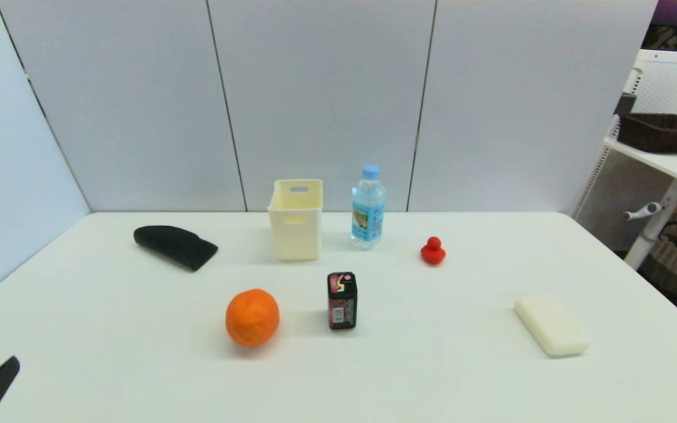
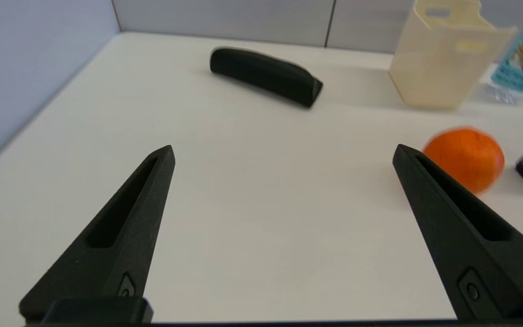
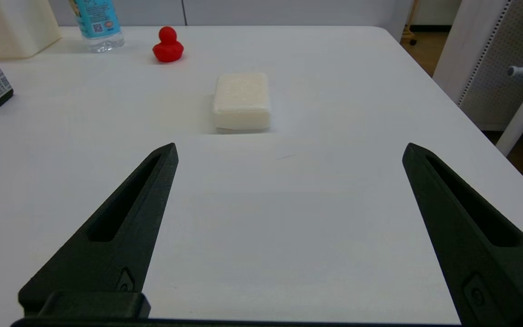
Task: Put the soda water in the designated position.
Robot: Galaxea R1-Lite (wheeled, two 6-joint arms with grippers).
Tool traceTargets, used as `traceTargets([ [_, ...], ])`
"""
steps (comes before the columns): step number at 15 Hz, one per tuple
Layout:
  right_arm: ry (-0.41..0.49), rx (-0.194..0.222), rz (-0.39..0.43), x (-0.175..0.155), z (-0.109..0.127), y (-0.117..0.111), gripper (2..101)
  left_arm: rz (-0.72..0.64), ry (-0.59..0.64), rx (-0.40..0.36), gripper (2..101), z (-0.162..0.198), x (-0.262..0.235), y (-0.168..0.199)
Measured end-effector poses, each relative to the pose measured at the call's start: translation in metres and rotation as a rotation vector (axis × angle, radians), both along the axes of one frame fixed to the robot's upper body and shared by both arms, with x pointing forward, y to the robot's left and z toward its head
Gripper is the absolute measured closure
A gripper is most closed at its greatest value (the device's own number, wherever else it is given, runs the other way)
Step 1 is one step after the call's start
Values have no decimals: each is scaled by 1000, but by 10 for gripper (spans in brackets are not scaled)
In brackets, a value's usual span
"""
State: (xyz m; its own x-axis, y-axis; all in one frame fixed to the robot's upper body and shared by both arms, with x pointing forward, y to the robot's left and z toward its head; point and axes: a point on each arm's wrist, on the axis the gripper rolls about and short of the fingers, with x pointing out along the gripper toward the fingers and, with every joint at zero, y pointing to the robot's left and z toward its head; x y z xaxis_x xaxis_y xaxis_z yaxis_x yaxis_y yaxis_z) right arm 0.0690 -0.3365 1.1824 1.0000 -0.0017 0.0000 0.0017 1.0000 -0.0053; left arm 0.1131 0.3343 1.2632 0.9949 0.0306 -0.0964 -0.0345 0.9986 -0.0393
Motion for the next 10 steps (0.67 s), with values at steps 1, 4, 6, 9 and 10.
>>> traceTargets([
  [1,0,0,0,0,0,0,43,-7,-4,-4,60,-15,-7,0],
  [4,0,0,0,0,0,0,43,-34,-27,-7,60,-50,-23,-1],
  [6,0,0,0,0,0,0,43,-31,-45,2,59,-64,-31,-1],
  [9,0,0,0,0,0,0,43,-21,-45,27,58,-78,-41,-1],
  [10,0,0,0,0,0,0,43,-23,-42,49,57,-80,-43,-1],
])
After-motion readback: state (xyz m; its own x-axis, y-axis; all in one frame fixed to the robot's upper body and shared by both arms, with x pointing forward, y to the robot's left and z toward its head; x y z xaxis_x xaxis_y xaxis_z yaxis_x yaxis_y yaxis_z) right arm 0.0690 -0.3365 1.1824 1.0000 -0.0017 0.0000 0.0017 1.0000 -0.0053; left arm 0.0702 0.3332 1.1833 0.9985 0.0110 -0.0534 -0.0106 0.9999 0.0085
